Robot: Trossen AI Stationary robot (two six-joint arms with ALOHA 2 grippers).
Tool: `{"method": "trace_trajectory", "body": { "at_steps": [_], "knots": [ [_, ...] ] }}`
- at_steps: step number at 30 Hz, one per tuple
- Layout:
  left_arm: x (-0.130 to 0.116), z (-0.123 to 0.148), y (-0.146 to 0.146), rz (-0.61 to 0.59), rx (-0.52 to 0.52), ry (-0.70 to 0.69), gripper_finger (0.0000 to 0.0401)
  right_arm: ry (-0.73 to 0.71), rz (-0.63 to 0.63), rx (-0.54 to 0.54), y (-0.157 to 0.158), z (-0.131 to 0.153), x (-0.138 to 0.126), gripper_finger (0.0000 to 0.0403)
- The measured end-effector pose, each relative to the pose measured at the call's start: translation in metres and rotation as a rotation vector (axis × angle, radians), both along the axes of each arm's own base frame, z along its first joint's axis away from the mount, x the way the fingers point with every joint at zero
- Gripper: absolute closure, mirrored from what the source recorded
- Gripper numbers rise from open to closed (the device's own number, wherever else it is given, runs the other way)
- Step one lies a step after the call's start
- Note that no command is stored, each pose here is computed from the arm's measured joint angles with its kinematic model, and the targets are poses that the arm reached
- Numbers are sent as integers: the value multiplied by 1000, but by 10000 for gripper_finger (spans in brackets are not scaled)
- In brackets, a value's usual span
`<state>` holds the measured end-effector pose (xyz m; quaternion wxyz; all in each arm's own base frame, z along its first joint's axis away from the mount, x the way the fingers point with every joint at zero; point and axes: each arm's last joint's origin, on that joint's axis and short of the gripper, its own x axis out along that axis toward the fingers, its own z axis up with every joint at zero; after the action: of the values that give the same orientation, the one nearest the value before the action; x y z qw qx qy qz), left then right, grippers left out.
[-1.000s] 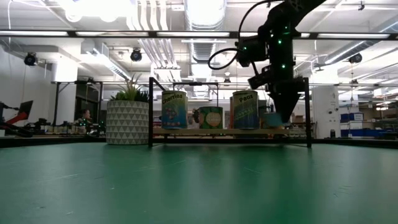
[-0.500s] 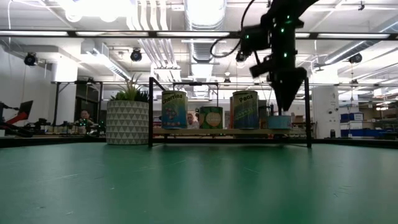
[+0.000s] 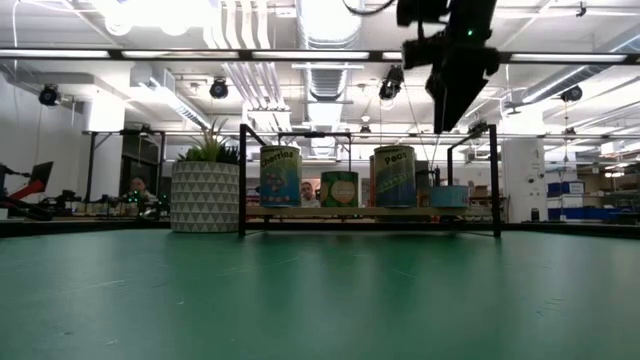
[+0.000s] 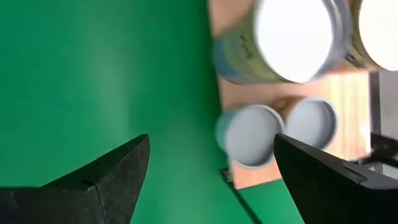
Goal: Pick and place cans onto a shelf
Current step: Put the canned salmon on the shelf
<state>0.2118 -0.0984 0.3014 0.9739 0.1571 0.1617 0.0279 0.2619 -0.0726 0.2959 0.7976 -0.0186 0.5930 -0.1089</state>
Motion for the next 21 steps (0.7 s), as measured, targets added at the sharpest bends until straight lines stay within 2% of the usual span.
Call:
{"method": "trace_trajectory", "body": {
  "at_steps": [10,13,16,21],
  "knots": [
    [0,0,0,20,-63,-9,401,-21,88,26,35,3,4,77],
    [0,0,0,21,-63,-9,401,-22,93,34,39,2,5,90],
    [0,0,0,21,-62,-6,401,-13,96,43,43,-1,4,132],
    [0,0,0,21,-60,-4,401,16,110,40,42,-9,2,245]
  ]
}}
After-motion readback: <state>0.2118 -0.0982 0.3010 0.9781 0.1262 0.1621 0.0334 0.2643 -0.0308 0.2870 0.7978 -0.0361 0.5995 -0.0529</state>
